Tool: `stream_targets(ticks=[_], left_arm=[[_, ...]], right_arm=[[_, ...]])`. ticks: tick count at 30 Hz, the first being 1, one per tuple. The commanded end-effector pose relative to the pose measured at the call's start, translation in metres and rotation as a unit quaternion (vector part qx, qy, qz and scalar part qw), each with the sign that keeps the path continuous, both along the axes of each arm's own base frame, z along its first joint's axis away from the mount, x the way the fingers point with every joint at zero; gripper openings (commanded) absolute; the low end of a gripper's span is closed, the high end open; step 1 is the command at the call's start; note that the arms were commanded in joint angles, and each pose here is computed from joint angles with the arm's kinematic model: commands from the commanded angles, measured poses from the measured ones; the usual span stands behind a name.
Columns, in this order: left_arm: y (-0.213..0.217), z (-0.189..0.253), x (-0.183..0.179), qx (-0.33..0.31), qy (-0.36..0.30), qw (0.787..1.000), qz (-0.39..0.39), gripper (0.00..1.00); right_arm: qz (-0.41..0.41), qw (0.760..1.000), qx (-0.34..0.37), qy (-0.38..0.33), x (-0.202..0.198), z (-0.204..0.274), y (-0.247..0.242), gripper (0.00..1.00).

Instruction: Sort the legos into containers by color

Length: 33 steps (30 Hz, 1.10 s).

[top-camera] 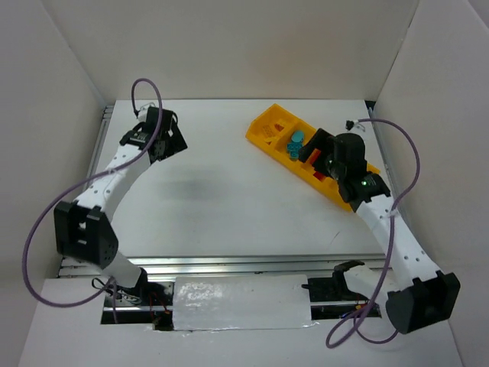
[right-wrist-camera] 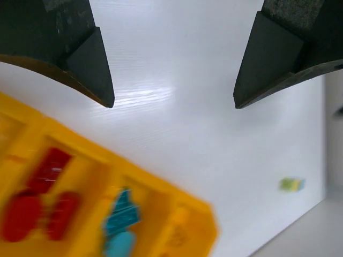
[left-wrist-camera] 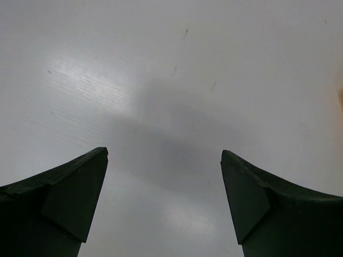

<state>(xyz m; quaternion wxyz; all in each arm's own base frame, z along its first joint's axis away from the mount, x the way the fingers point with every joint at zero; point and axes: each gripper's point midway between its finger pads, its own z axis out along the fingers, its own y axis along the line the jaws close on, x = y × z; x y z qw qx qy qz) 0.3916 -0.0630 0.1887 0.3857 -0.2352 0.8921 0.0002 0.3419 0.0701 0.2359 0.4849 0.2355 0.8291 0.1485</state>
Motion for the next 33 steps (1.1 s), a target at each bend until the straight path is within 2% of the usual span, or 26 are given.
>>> stream_targets(ticks=[1, 2, 4, 5, 6, 9, 12, 13, 18, 21, 25, 29, 33], left_arm=[[0.036, -0.012, 0.042, 0.019, 0.012, 0.998, 0.053, 0.99], [0.041, -0.013, 0.054, 0.013, 0.010, 0.998, 0.055, 1.00], [0.060, -0.040, 0.078, -0.004, 0.024, 0.996, 0.083, 0.99], [0.060, -0.033, 0.095, -0.027, 0.014, 0.996, 0.085, 1.00], [0.064, -0.065, 0.100, -0.033, 0.058, 0.993, 0.096, 0.99], [0.079, -0.084, 0.129, -0.066, 0.072, 0.981, 0.169, 0.99], [0.069, -0.095, 0.158, -0.115, 0.049, 0.977, 0.174, 1.00], [0.066, -0.091, 0.175, -0.136, 0.014, 0.974, 0.178, 1.00], [0.060, -0.097, 0.207, -0.191, -0.059, 0.959, 0.199, 1.00], [0.067, -0.098, 0.222, -0.191, -0.090, 0.953, 0.218, 0.99], [0.080, -0.103, 0.233, -0.165, -0.095, 0.950, 0.248, 0.99], [0.080, -0.129, 0.247, -0.151, -0.090, 0.956, 0.236, 1.00], [0.078, -0.123, 0.268, -0.131, -0.124, 0.960, 0.215, 0.99]], right_arm=[[0.171, 0.983, 0.058, -0.016, -0.027, -0.002, 0.068, 1.00], [0.197, 0.978, 0.069, -0.018, -0.034, -0.003, 0.079, 1.00], [0.241, 0.966, 0.086, -0.025, -0.051, -0.002, 0.096, 1.00], [0.267, 0.959, 0.095, -0.027, -0.060, -0.001, 0.105, 1.00], [0.282, 0.954, 0.099, -0.037, -0.068, 0.004, 0.110, 1.00], [0.315, 0.942, 0.111, -0.040, -0.087, 0.001, 0.121, 1.00], [0.345, 0.929, 0.128, -0.046, -0.101, 0.001, 0.132, 1.00], [0.352, 0.926, 0.130, -0.037, -0.106, -0.008, 0.134, 1.00], [0.384, 0.910, 0.155, -0.019, -0.128, -0.026, 0.144, 1.00], [0.398, 0.902, 0.165, -0.019, -0.138, -0.029, 0.149, 1.00], [0.405, 0.900, 0.161, -0.021, -0.141, -0.027, 0.149, 1.00], [0.409, 0.897, 0.161, -0.036, -0.145, -0.021, 0.148, 1.00], [0.416, 0.893, 0.169, -0.033, -0.151, -0.027, 0.150, 1.00]])
